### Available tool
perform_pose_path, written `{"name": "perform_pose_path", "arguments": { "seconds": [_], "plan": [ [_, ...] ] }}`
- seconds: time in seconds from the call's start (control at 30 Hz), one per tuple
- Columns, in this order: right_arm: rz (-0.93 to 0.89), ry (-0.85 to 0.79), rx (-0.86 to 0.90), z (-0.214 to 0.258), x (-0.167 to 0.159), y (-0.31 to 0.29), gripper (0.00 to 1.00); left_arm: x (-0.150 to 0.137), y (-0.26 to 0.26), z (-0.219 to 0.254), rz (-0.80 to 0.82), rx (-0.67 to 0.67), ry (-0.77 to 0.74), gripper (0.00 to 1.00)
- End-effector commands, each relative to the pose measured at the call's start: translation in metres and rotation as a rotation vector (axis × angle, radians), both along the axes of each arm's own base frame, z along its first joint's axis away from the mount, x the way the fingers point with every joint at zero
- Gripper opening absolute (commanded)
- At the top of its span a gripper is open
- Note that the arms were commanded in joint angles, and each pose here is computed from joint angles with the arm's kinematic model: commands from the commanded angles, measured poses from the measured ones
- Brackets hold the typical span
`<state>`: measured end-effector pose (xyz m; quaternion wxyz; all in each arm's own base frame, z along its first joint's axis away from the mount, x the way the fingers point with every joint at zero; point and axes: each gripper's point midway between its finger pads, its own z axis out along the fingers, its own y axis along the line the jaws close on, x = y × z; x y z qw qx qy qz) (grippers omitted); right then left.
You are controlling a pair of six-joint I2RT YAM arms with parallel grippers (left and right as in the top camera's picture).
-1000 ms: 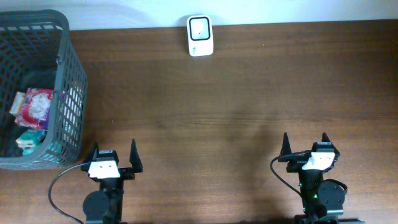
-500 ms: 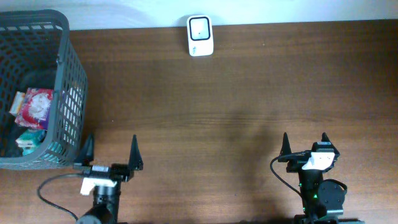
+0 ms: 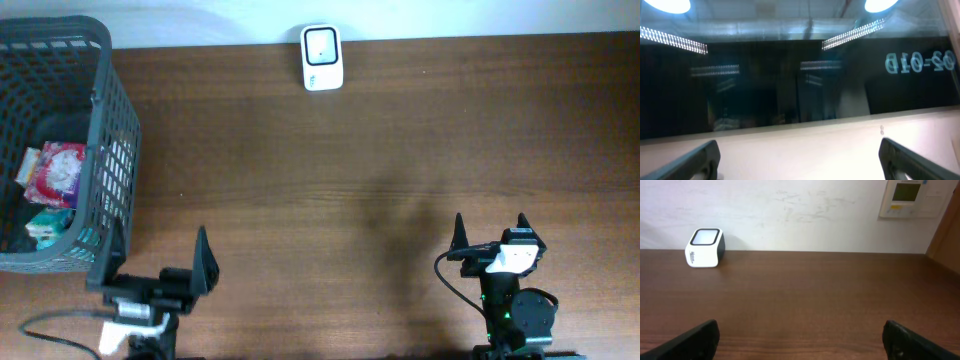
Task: Scan the item barcode
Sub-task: 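Reach the left gripper into the grey basket toward the red floral package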
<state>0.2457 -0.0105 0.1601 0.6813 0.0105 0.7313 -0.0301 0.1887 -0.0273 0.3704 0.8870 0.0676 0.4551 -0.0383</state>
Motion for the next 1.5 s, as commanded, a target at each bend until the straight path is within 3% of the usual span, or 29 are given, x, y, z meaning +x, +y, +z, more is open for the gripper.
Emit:
{"name": "perform_pose_path", "arguments": {
  "seconds": [0.0, 0.07, 0.13, 0.27, 0.43, 0.6, 0.73, 0.9, 1.17, 1.33, 1.47],
  "plan": [
    [0.012, 0.006, 0.008, -0.004, 0.0, 0.003, 0.99, 0.027, 0.001, 0.016, 0.014, 0.006, 0.197, 0.99],
    [0.012, 0.006, 0.008, -0.004, 0.0, 0.003, 0.99, 0.047, -0.013, 0.02, -0.06, 0.045, 0.319, 0.99],
    [0.012, 0.007, 0.008, -0.004, 0.0, 0.003, 0.98, 0.047, -0.045, 0.031, -0.237, 0.133, 0.313, 0.99],
    [0.012, 0.007, 0.008, -0.004, 0.0, 0.003, 0.98, 0.055, -0.04, 0.058, -0.219, 0.097, 0.239, 0.99],
    [0.012, 0.008, 0.008, -0.004, 0.0, 0.003, 0.98, 0.095, -0.042, 0.061, -0.248, 0.052, 0.537, 0.99],
    [0.012, 0.008, 0.008, -0.004, 0.0, 0.003, 0.99, 0.127, -0.024, 0.057, -0.12, 0.06, 0.577, 0.99],
    [0.012, 0.008, 0.008, -0.004, 0.0, 0.003, 0.98, 0.177, 0.002, 0.046, -0.059, 0.014, 0.901, 0.99],
    [0.012, 0.008, 0.008, -0.004, 0.0, 0.003, 0.99, 0.22, 0.049, 0.046, 0.028, -0.062, 1.088, 0.99],
    [0.012, 0.008, 0.008, -0.004, 0.0, 0.003, 0.99, 0.224, 0.073, 0.048, 0.131, -0.099, 1.085, 0.99],
    [0.012, 0.007, 0.008, -0.004, 0.0, 0.003, 0.99, 0.215, 0.142, 0.069, 0.363, -0.293, 1.002, 0.99],
    [0.012, 0.007, 0.008, -0.004, 0.0, 0.003, 0.99, 0.209, 0.215, 0.053, 0.535, -0.379, 1.008, 0.99]
  ]
}}
